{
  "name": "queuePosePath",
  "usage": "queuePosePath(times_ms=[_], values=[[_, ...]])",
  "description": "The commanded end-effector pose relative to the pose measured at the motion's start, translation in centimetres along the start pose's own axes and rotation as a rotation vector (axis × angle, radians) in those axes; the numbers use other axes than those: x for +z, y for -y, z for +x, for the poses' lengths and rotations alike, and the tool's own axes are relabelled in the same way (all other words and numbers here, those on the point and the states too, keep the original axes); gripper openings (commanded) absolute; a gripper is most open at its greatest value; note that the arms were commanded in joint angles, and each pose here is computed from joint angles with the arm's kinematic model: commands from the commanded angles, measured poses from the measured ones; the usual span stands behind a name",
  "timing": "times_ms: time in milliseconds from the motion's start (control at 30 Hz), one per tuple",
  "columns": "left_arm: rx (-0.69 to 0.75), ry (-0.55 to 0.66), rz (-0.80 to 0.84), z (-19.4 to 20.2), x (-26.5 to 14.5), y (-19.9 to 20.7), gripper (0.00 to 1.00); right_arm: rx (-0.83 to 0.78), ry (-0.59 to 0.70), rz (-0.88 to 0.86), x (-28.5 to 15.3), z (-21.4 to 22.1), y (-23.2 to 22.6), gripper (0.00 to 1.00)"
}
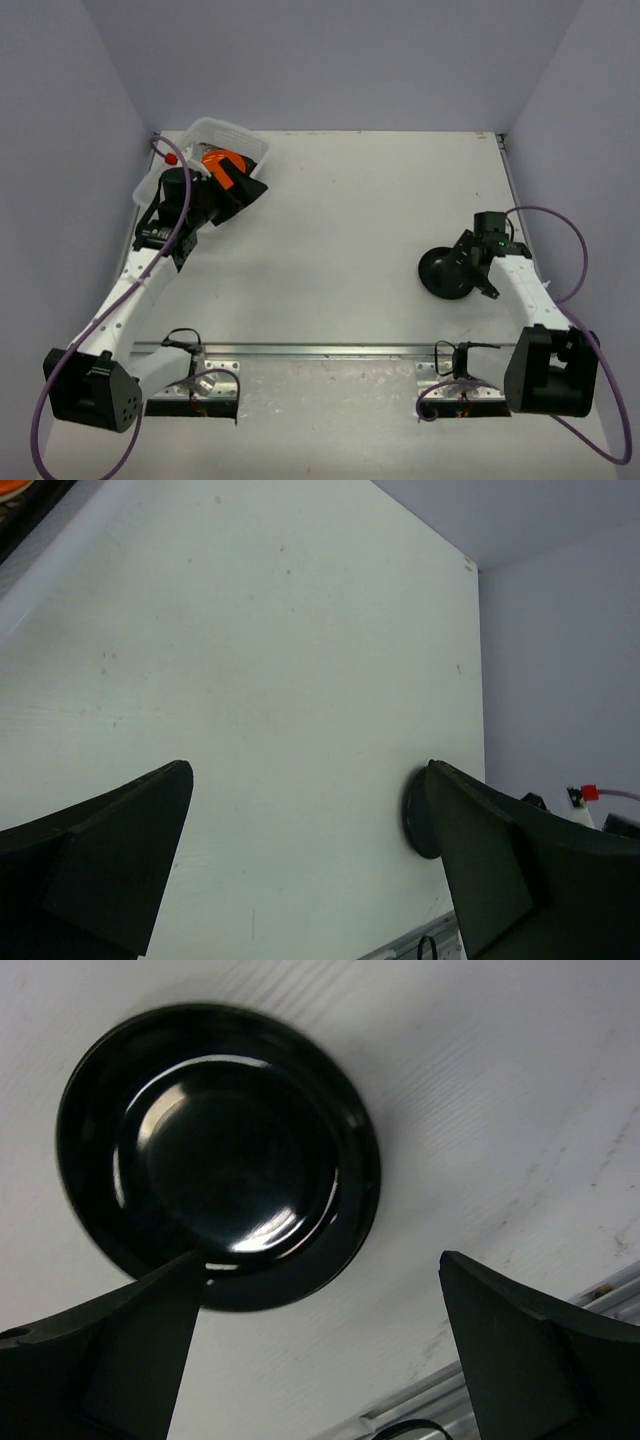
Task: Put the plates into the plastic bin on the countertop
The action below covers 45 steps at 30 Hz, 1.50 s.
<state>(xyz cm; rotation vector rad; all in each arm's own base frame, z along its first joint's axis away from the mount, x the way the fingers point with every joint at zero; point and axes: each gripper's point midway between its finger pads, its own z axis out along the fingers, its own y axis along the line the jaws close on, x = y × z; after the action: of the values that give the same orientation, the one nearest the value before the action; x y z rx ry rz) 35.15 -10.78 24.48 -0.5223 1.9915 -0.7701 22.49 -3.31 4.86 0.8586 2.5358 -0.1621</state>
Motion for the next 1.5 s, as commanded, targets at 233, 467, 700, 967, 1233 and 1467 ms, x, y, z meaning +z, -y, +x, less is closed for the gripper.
queuePosePath(times_ms=[233, 467, 700, 967, 1233, 1467], values=[[0.133, -0.276, 0.204, 9.3, -3.8, -1.1, 1.00, 0.128, -0.032, -0.258, 5.4, -2.4, -1.6, 0.98], [0.161, -0.317, 0.300, 10.8, -6.0, -0.1, 1.00, 0.144, -0.122, -0.221, 7.6, -0.1, -0.1, 0.85], [0.165, -0.329, 0.327, 10.6, -6.2, 0.7, 1.00, 0.143, -0.190, -0.279, 8.5, 1.1, -1.2, 0.42], [0.147, -0.342, 0.337, 11.1, -5.6, 0.4, 1.00, 0.087, -0.222, -0.359, 8.8, 1.5, -3.0, 0.30], [0.133, -0.348, 0.345, 11.3, -5.3, 0.4, 1.00, 0.045, -0.295, -0.394, 9.2, 2.9, -4.6, 0.00], [0.081, -0.395, 0.375, 13.4, -3.7, 0.5, 1.00, -0.009, -0.230, -0.662, 4.5, 2.5, -10.0, 0.00]])
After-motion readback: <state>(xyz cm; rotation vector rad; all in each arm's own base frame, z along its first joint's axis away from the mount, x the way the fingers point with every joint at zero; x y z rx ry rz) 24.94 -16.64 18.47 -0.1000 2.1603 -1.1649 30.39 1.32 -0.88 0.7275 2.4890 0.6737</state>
